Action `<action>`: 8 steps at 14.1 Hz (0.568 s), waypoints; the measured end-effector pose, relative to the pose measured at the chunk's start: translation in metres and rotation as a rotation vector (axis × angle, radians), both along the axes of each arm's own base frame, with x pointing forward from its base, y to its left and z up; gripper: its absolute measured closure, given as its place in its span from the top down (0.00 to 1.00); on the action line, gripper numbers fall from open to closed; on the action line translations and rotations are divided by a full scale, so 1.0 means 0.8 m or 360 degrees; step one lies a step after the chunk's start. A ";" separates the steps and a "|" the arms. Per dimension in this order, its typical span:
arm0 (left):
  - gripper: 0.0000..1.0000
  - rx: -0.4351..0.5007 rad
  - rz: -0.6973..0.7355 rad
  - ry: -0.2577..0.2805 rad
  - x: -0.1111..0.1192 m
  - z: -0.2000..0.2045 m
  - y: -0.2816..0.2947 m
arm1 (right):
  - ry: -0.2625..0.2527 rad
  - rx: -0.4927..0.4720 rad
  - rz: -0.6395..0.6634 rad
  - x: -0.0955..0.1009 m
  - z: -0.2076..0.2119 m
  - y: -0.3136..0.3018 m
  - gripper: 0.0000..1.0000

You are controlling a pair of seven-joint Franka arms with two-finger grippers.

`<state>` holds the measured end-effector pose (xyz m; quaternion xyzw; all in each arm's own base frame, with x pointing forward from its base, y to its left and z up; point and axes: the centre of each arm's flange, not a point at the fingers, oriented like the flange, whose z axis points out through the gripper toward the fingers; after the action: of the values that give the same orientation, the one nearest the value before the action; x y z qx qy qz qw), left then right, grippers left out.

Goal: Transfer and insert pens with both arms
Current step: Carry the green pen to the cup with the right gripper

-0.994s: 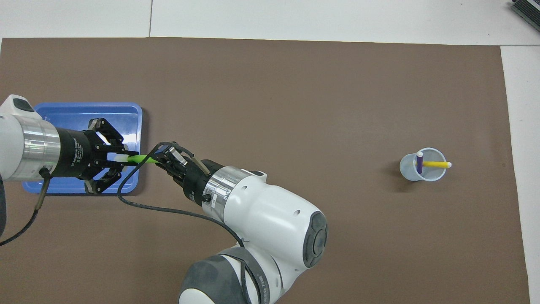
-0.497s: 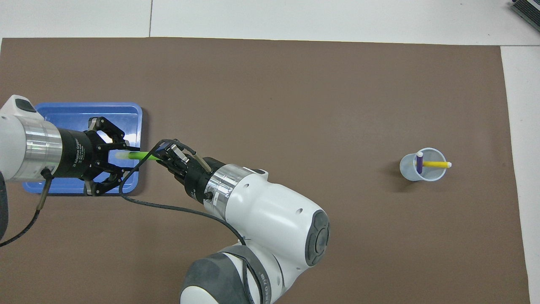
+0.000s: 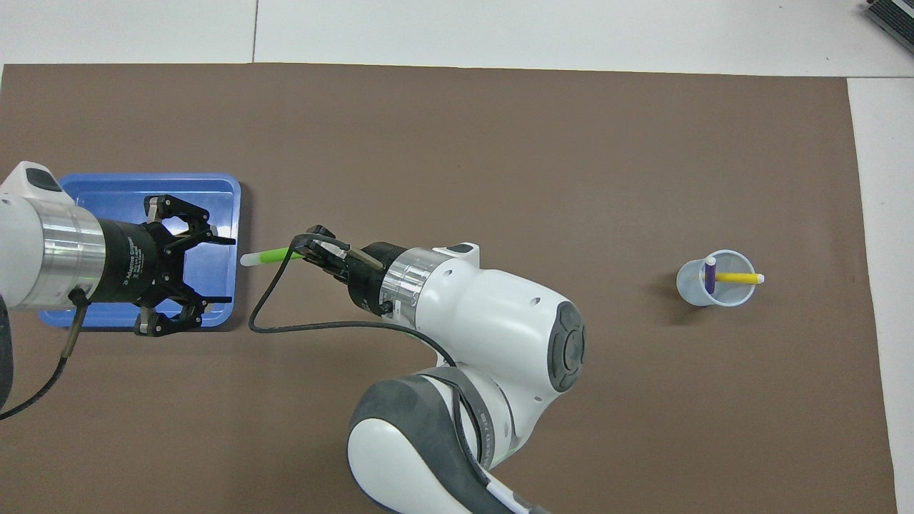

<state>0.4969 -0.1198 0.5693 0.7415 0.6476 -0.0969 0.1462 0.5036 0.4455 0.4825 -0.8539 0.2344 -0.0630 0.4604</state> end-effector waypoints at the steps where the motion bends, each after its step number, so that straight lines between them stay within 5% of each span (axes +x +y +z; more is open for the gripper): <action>1: 0.70 0.0003 -0.0065 -0.0022 0.000 0.000 0.002 | -0.0042 -0.0051 0.0084 0.004 -0.008 -0.007 0.19; 5: 0.70 0.0018 -0.0467 -0.0139 0.002 -0.004 0.039 | -0.0158 -0.0327 0.0539 0.028 -0.033 -0.063 0.19; 8: 0.70 0.0024 -0.0732 -0.0217 0.003 -0.006 0.092 | -0.0149 -0.0648 0.0861 0.051 -0.030 -0.142 0.19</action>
<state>0.4992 -0.0460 0.5642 0.8754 0.4511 -0.0724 0.1582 0.5440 0.3319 0.4585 -0.9557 -0.0393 -0.0232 0.2907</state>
